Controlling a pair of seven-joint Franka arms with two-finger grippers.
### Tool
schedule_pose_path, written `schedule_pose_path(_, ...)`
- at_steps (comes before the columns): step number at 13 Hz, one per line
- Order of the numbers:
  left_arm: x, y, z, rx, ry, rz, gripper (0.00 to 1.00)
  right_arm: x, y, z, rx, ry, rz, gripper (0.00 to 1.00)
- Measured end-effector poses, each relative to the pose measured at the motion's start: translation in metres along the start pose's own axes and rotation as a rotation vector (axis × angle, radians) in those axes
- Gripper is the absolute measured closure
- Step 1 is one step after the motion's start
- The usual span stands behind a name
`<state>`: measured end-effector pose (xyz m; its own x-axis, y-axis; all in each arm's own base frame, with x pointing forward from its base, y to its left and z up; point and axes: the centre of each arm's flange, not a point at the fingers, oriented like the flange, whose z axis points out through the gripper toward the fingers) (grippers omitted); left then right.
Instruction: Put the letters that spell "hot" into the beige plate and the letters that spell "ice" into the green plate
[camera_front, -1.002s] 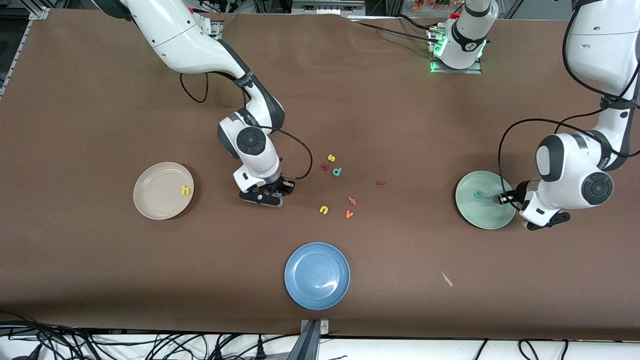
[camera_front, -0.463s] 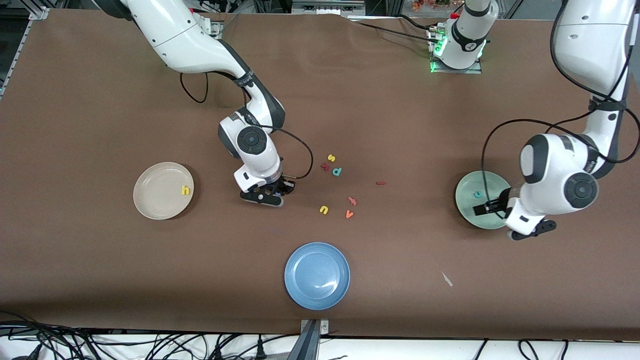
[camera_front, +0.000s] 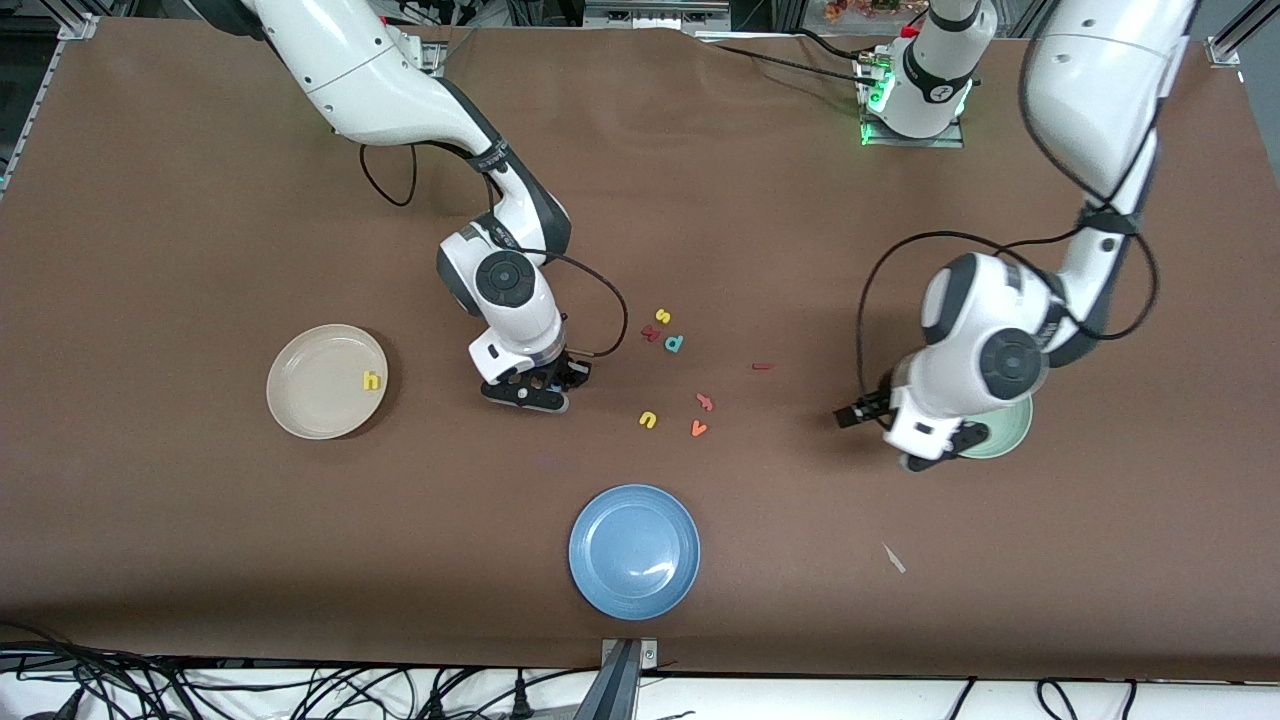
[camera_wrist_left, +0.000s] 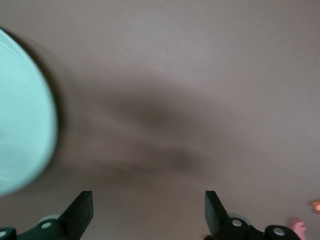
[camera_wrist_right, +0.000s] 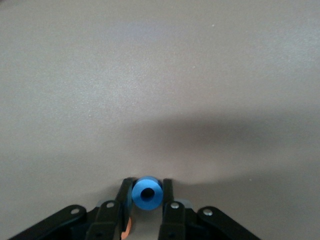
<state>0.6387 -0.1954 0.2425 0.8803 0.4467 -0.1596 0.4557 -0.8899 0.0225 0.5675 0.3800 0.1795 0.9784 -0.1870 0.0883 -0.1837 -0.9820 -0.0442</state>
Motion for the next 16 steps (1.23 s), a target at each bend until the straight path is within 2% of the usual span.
schedule_pose_path(2,-0.026,0.029,0.028,0.002,-0.003,-0.045,0.05,0.01,0.008,-0.009,-0.012,0.007,-0.01,0.72)
schedule_pose_path(3,-0.037,0.039,0.04,0.008,-0.009,-0.061,0.11,0.017,0.016,-0.019,-0.025,0.004,-0.027,0.72)
schedule_pose_path(4,-0.048,0.048,0.05,0.018,-0.017,-0.074,0.12,0.027,0.028,-0.032,-0.042,-0.001,-0.053,0.72)
schedule_pose_path(6,-0.066,0.059,0.063,0.036,-0.028,-0.086,0.28,0.048,0.071,-0.058,-0.063,-0.005,-0.119,0.72)
schedule_pose_path(8,-0.076,0.062,0.073,0.049,-0.035,-0.096,0.3,0.066,0.133,-0.075,-0.086,-0.019,-0.206,0.72)
schedule_pose_path(12,-0.084,0.057,0.092,0.015,-0.01,-0.142,0.37,0.094,0.273,-0.103,-0.114,-0.052,-0.387,0.72)
schedule_pose_path(14,-0.088,0.059,0.092,0.012,-0.007,-0.176,0.37,0.091,0.314,-0.104,-0.122,-0.084,-0.43,0.72)
schedule_pose_path(15,-0.091,0.062,0.093,0.013,-0.006,-0.187,0.39,0.088,0.325,-0.1,-0.123,-0.099,-0.437,0.67)
schedule_pose_path(16,-0.096,0.064,0.094,0.015,-0.006,-0.196,0.39,0.086,0.331,-0.097,-0.123,-0.11,-0.437,0.66)
